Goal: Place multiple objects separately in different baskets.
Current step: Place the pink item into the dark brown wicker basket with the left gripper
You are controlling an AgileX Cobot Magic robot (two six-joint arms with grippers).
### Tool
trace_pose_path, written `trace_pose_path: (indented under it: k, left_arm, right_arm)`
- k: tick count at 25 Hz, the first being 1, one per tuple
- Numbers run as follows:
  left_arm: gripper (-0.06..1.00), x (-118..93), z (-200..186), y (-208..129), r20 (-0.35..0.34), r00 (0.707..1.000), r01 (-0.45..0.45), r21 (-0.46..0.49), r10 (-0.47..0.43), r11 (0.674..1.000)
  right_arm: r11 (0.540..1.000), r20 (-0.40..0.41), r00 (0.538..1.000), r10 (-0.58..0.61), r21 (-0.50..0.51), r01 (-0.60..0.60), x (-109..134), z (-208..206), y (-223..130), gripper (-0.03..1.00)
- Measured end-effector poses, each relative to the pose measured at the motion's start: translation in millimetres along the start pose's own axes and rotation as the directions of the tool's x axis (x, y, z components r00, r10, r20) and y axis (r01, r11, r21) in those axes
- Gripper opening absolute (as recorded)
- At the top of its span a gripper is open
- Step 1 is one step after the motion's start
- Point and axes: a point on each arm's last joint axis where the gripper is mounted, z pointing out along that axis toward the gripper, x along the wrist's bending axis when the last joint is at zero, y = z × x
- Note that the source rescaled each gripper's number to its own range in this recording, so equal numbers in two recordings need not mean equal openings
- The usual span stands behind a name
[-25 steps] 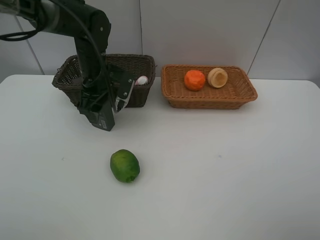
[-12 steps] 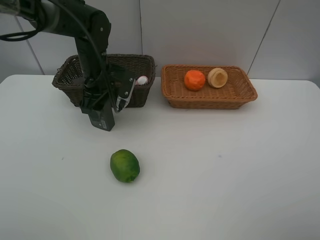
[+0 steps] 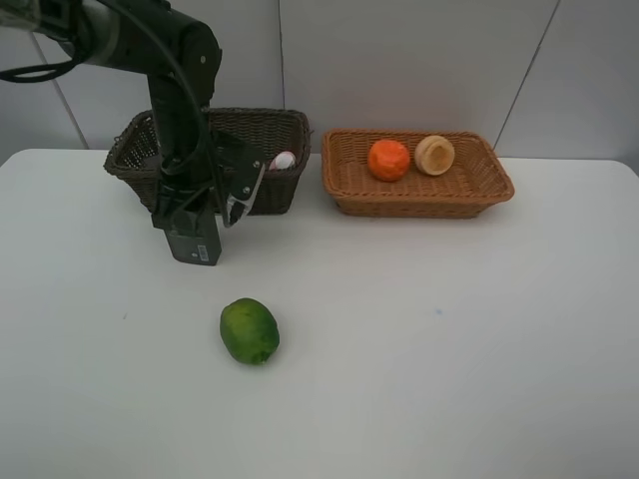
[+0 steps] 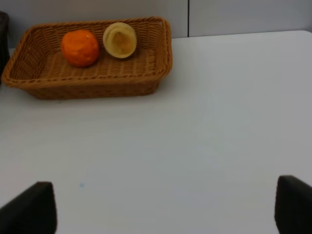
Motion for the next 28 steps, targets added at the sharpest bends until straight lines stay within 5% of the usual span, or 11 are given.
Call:
trace_pose_path:
  k: [28]
  left_arm:
    - [0.47,-15.2,-30.2,12.8,-0.001,0.997,0.083,-0.021,-0.083,0.996]
  right_arm:
    - [1.000,0.000,1.000,0.000,0.000,0.000,0.0,0.0,0.0,0.97]
